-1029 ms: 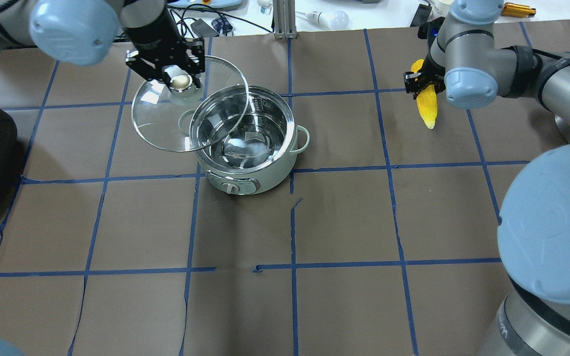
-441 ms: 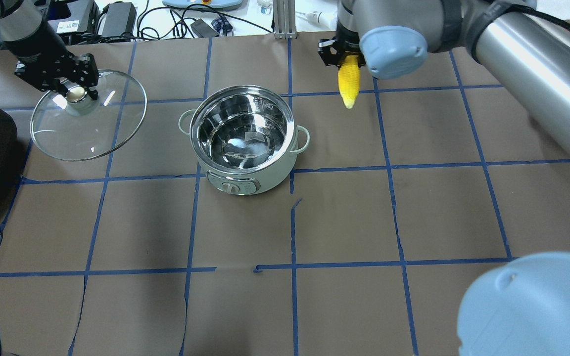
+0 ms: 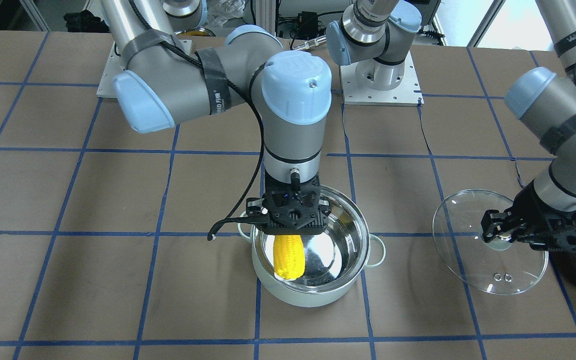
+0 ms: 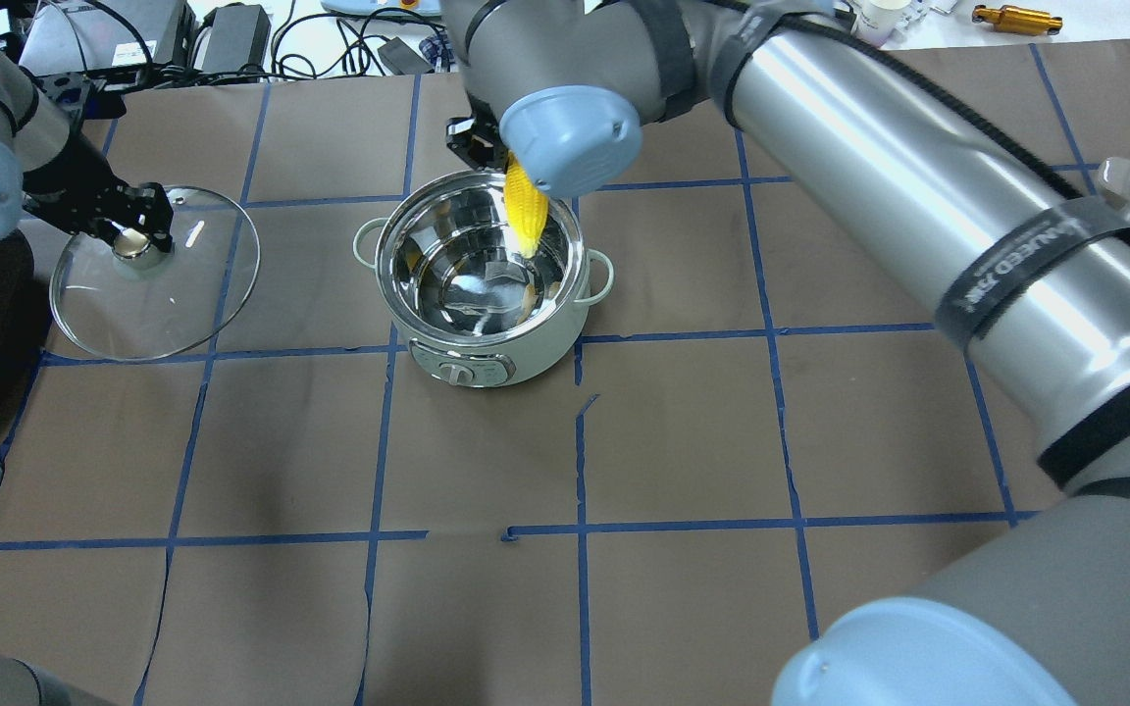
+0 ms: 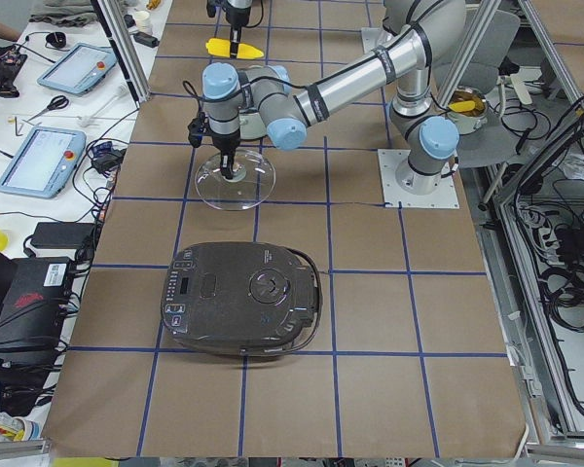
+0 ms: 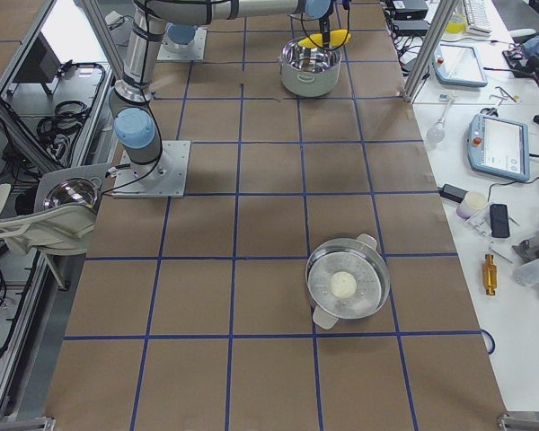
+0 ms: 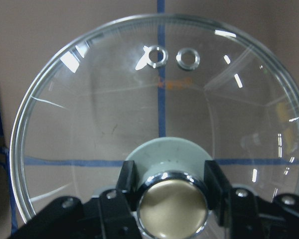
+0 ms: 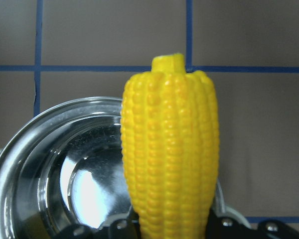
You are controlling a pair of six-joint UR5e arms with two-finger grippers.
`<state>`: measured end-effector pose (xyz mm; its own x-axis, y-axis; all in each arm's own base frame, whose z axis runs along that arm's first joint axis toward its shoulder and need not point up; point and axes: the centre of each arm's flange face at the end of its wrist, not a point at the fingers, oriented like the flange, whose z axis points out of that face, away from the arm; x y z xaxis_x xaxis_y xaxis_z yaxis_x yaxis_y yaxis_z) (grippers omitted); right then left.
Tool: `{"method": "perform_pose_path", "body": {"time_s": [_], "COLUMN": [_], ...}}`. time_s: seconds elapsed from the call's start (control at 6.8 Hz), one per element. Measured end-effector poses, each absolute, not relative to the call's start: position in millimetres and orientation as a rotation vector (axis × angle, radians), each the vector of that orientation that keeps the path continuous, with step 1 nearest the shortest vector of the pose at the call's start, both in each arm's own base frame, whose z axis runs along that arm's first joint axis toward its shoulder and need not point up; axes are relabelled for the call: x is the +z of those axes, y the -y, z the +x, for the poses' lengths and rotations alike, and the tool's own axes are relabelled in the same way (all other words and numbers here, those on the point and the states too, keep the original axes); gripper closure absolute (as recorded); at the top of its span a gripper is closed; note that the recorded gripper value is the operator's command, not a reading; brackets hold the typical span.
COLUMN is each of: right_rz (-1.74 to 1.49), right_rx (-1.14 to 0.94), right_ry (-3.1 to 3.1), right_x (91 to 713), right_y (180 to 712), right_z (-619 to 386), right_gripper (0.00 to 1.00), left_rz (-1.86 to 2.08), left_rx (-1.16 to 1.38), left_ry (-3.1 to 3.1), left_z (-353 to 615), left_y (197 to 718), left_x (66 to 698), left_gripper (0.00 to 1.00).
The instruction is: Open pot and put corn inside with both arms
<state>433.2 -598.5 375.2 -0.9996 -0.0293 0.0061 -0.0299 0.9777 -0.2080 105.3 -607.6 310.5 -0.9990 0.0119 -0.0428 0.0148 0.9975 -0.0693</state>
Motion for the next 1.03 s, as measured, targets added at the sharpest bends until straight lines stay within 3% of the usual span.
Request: {"method": "perform_pose_path", "body": {"time_s": [0.15,0.44,1.03], "right_rz": [0.074,0.113,0.15], "right_rx": [0.297,0.257,0.26], "right_ry": [3.128,3.147,3.135], "right_x": [355,332,311], "right_y": [596,590,587], "right_z": [453,472,471], "right_gripper": [1.0,0.0,0.0], "left_rz": [0.025,0.037,0.031], "left_rx": [-0.102,-0.074,-0.038], "left_ry": [-3.107,-3.133,-3.142], "left_z": [105,104,116], "left_y": [603,601,601], "left_x": [286,262,246], "left_gripper": [0.71,0.71,0.71]}}
